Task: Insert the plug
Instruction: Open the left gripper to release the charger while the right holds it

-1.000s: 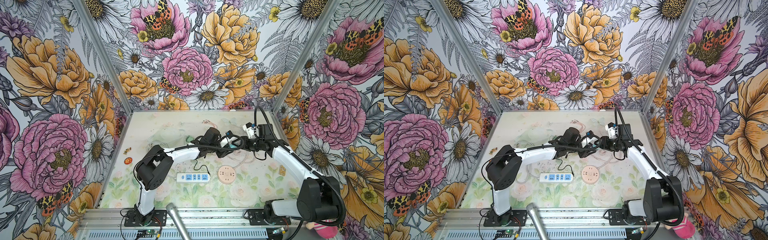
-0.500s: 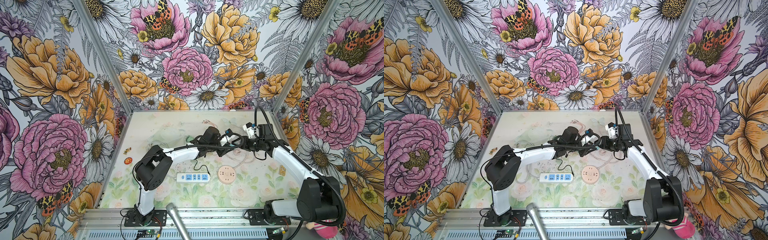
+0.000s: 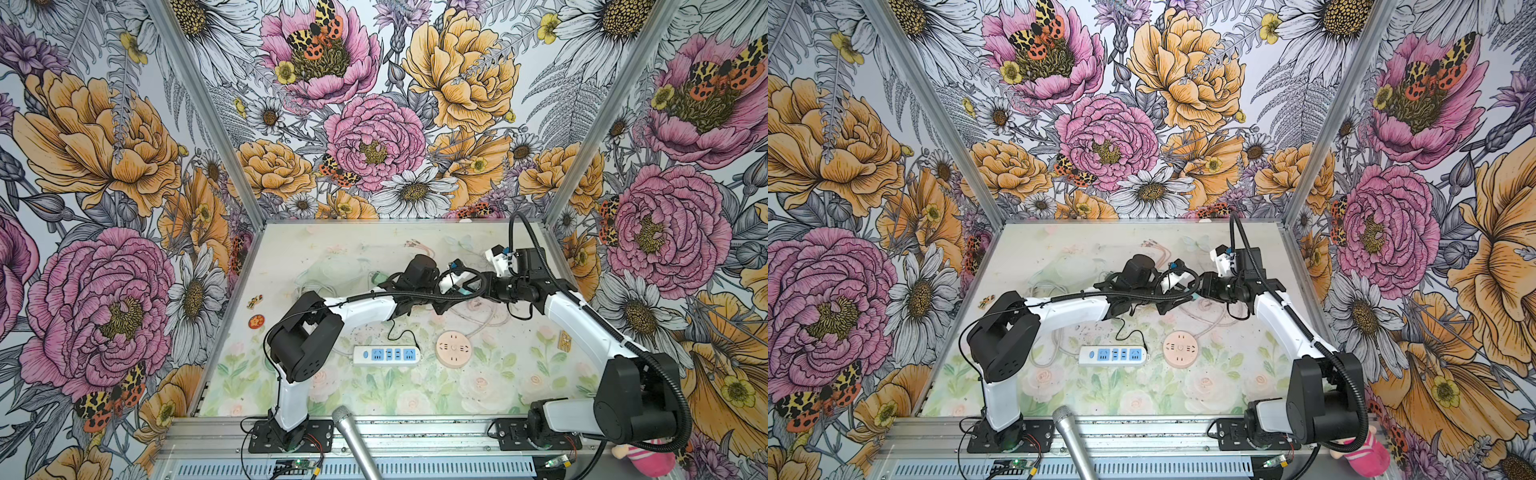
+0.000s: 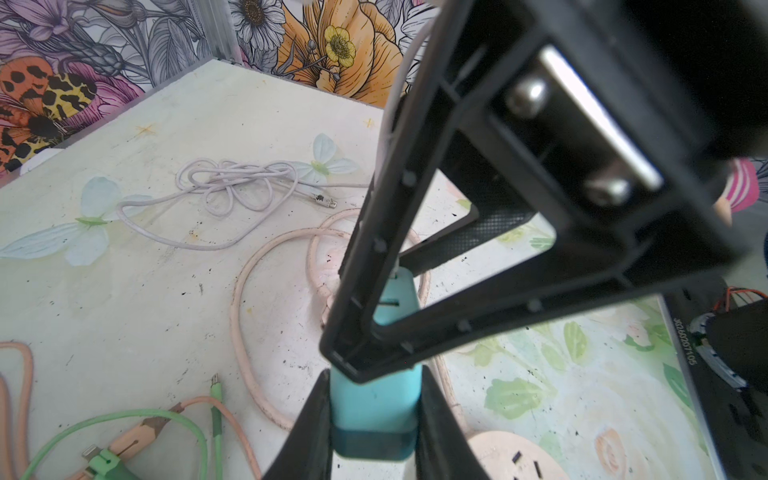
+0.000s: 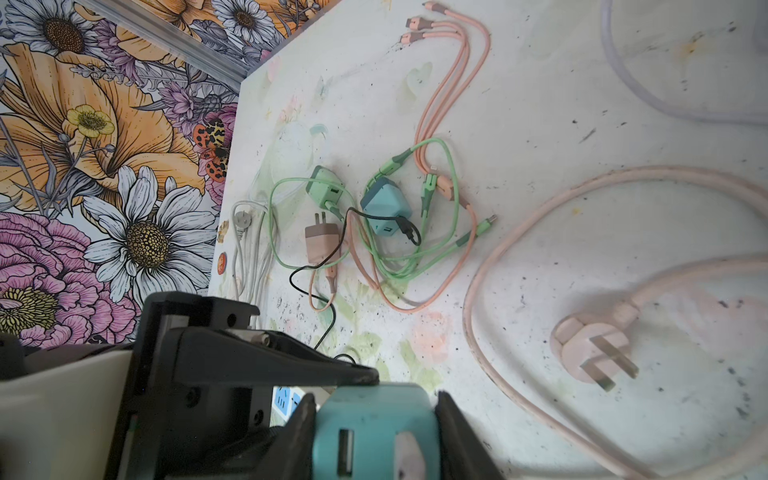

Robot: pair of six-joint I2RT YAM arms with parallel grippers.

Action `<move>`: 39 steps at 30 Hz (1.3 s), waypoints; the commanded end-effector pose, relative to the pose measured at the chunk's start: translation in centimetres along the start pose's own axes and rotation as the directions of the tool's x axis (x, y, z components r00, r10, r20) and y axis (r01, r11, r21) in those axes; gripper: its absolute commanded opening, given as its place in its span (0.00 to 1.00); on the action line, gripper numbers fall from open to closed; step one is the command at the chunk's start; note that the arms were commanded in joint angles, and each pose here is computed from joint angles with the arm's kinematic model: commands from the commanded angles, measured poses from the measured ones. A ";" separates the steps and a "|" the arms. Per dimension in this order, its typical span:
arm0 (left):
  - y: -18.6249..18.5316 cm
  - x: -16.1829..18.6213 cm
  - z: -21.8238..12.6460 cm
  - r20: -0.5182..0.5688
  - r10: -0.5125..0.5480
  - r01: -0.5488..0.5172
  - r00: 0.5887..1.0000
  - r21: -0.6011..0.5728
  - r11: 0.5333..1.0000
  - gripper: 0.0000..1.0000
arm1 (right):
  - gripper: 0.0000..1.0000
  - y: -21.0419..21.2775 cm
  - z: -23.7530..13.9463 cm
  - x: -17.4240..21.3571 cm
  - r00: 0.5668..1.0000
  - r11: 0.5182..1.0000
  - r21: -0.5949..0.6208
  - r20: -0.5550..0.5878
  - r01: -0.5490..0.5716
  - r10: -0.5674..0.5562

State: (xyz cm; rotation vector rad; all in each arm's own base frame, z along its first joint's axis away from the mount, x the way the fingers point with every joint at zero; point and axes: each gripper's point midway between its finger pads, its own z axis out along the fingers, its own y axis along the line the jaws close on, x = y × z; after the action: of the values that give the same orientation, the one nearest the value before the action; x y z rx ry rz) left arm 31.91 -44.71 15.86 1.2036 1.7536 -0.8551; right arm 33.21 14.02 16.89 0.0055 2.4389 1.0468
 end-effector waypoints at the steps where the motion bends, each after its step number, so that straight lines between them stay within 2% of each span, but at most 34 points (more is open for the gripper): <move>1: 1.2 -1.2 -1.2 -0.005 0.059 -0.060 0.998 -0.057 0.997 0.18 | 0.47 1.5 -0.6 -0.7 1.000 0.999 -0.051 0.016 0.013 -0.012; 3: 1.4 -0.9 -1.2 -0.022 0.076 -0.077 0.997 -0.060 0.995 0.18 | 0.52 1.5 -0.4 -0.4 1.000 0.998 -0.065 0.001 0.004 -0.004; 8: 1.6 -0.6 -1.2 -0.042 0.091 -0.094 0.995 -0.058 0.994 0.18 | 0.57 1.3 -0.2 -0.1 1.000 0.998 -0.070 -0.012 -0.005 0.004; 26: 1.0 -1.6 -1.2 -0.022 0.112 -0.113 0.993 -0.037 0.993 0.18 | 0.57 0.4 1.4 1.1 0.997 0.998 -0.067 -0.071 -0.021 0.016; 37: 0.6 -1.9 -0.7 -0.021 0.129 -0.129 0.991 -0.027 0.991 0.18 | 0.52 0.2 1.9 1.5 0.996 0.997 -0.070 -0.091 -0.017 0.011; 39: 0.5 -2.0 -0.7 -0.018 0.131 -0.132 0.991 -0.024 0.991 0.18 | 0.48 0.1 2.0 1.6 0.995 0.997 -0.070 -0.095 -0.019 0.012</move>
State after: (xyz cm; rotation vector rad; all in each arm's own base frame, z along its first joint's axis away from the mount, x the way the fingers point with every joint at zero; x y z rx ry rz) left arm 32.52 -43.87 15.56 1.2919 1.7560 -0.7440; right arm 32.76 15.31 15.39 -0.0172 2.4866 1.1517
